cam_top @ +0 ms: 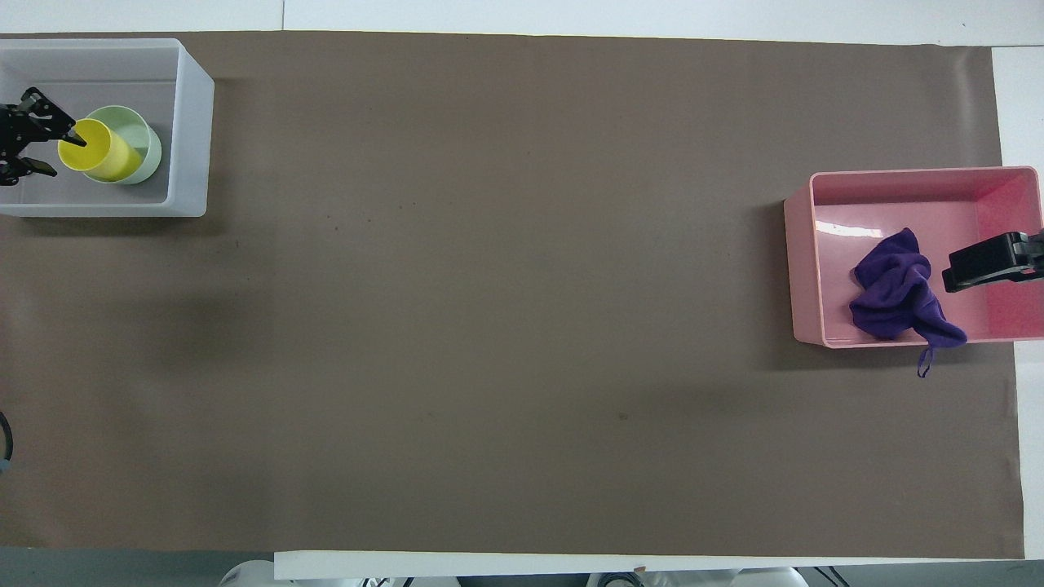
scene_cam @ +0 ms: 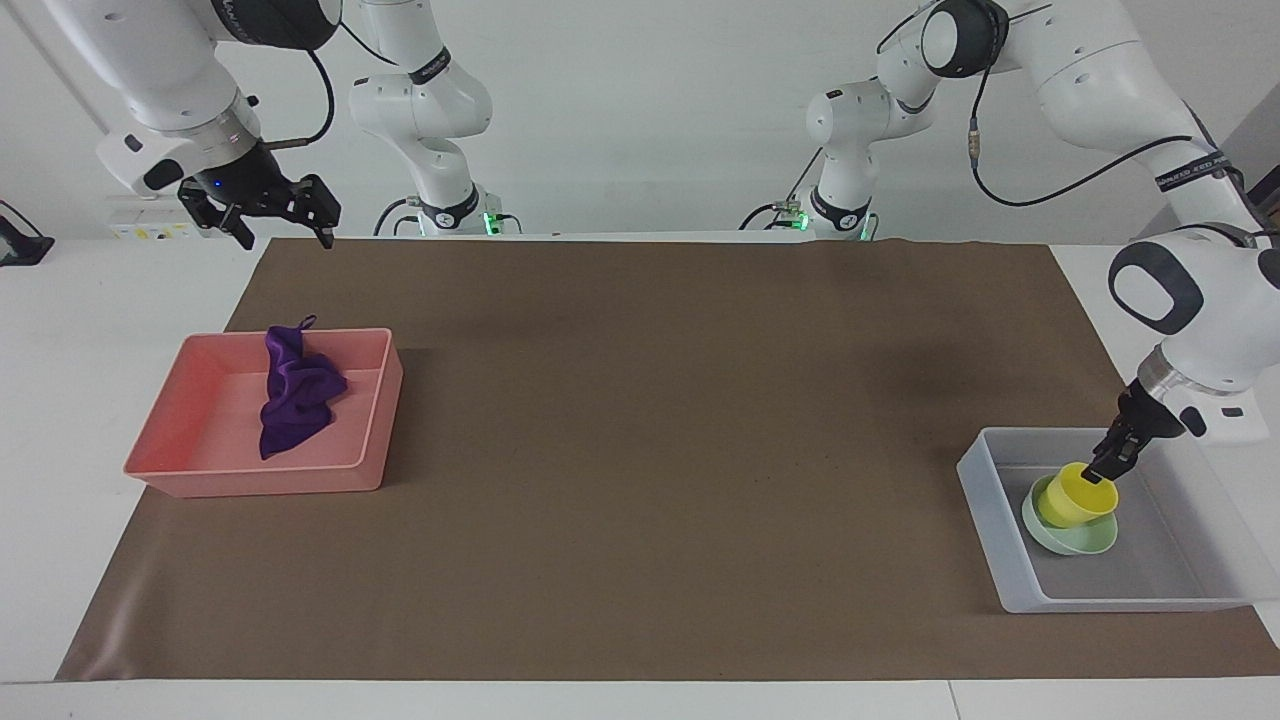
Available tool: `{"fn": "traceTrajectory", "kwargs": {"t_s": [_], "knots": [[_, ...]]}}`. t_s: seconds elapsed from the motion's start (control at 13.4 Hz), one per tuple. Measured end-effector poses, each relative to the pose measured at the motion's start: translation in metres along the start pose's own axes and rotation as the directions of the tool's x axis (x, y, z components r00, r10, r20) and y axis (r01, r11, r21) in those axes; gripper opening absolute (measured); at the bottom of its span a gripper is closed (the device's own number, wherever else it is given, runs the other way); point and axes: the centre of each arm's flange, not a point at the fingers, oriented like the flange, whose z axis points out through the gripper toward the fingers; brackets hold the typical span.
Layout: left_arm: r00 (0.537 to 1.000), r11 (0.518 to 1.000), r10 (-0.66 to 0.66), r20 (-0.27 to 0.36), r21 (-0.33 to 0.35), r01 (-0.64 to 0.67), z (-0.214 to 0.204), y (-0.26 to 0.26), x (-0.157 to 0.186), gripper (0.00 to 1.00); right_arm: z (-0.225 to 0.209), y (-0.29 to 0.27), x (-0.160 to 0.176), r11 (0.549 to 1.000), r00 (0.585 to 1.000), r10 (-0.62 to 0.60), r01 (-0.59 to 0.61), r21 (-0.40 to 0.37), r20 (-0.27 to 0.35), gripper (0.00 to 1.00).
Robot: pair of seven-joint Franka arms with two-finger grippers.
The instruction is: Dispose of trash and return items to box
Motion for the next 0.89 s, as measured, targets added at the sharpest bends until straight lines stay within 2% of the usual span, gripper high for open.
{"fn": "traceTrajectory", "kwargs": {"t_s": [0.15, 0.3, 0.45, 0.67, 0.82, 0.89], "knots": [[0.992, 0.995, 0.094, 0.082, 0.033, -0.097, -0.042, 0.001, -0.028, 0.96, 0.000, 0.000, 0.000, 1.000, 1.000, 0.001, -0.001, 0.000, 0.000, 1.00], [0.958, 0.966, 0.246, 0.149, 0.040, -0.254, -0.080, 0.004, -0.069, 1.00, 0.000, 0.001, 0.000, 1.000, 1.000, 0.001, -0.001, 0.000, -0.002, 1.00], [0.915, 0.927, 0.363, 0.174, 0.027, -0.373, -0.110, -0.003, -0.113, 1.00, 0.000, 0.001, 0.000, 1.000, 1.000, 0.002, -0.002, 0.000, -0.003, 1.00], [0.832, 0.843, 0.531, 0.162, -0.003, -0.538, -0.159, -0.019, -0.181, 1.00, 0.000, 0.003, 0.000, 1.000, 1.000, 0.006, -0.006, 0.001, -0.004, 1.00], [0.761, 0.764, 0.641, 0.103, 0.001, -0.645, -0.192, -0.006, -0.206, 1.00, -0.001, 0.003, 0.001, 1.000, 1.000, 0.006, -0.006, 0.000, -0.010, 1.00], [0.739, 0.742, 0.667, 0.089, 0.008, -0.670, -0.203, 0.001, -0.211, 1.00, -0.002, 0.004, 0.001, 1.000, 1.000, 0.006, -0.006, 0.000, -0.013, 1.00]]}}
